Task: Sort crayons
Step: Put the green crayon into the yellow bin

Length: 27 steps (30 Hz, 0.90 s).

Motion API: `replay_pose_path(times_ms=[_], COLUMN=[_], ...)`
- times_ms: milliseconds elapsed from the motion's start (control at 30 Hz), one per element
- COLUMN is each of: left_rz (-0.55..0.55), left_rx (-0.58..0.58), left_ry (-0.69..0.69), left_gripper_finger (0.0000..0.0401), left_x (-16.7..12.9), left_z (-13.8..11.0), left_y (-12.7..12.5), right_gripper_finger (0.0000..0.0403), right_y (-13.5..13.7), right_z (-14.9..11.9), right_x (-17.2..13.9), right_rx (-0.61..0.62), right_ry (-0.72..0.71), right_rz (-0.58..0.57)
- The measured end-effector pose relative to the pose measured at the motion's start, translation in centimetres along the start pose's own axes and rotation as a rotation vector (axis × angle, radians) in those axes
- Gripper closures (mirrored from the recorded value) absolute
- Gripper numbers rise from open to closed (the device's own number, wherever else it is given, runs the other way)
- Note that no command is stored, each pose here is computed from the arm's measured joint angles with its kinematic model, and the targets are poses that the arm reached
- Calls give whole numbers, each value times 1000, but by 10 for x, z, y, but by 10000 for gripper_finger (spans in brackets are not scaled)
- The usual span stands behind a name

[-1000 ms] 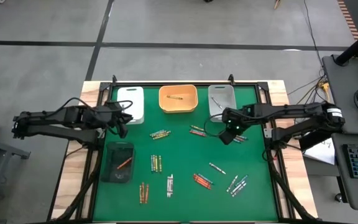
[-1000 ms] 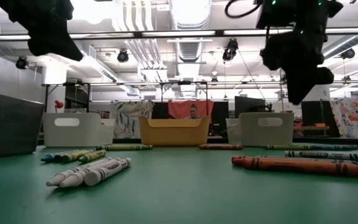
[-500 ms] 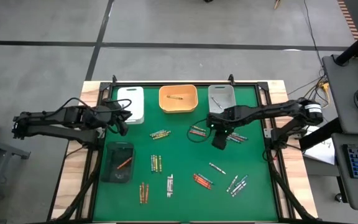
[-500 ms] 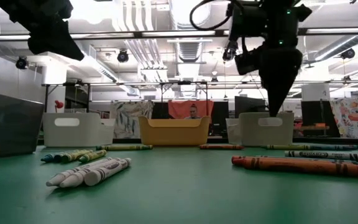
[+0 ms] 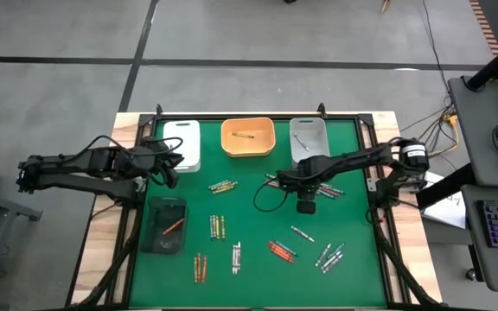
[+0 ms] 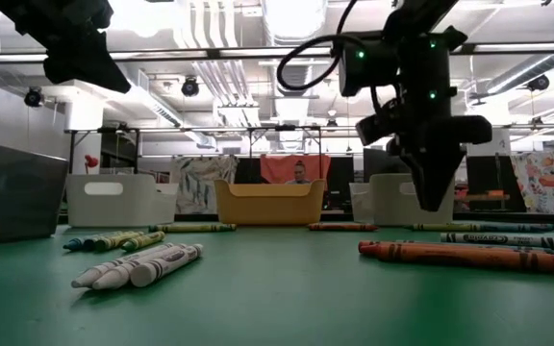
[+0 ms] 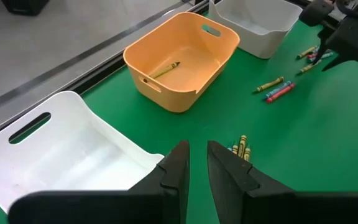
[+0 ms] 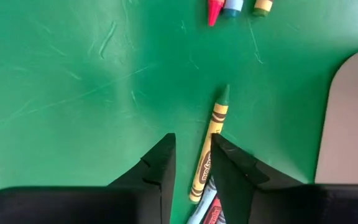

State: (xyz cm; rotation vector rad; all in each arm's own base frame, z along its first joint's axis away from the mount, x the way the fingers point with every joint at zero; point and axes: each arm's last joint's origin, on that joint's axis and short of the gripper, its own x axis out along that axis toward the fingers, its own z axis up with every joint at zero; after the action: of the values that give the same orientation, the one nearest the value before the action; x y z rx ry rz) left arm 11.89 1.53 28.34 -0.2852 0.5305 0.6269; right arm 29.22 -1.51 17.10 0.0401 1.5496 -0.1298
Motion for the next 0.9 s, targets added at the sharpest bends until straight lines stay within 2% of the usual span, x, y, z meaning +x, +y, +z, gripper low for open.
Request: replay_pose_path(times_ms=[400, 900], left_rz=[1, -5], left_rx=[1, 12], left_ry=[2, -11], left_gripper_finger=[362, 362], left_x=[0, 0], left_z=[0, 1], left_y=[0, -1], right_gripper_finger=[296, 308], right_y=[-5, -4], right_z=[4, 10], right_x=[9, 29], right_rx=[-1, -24], right_ry=[-5, 43], right_rz=[-90, -94])
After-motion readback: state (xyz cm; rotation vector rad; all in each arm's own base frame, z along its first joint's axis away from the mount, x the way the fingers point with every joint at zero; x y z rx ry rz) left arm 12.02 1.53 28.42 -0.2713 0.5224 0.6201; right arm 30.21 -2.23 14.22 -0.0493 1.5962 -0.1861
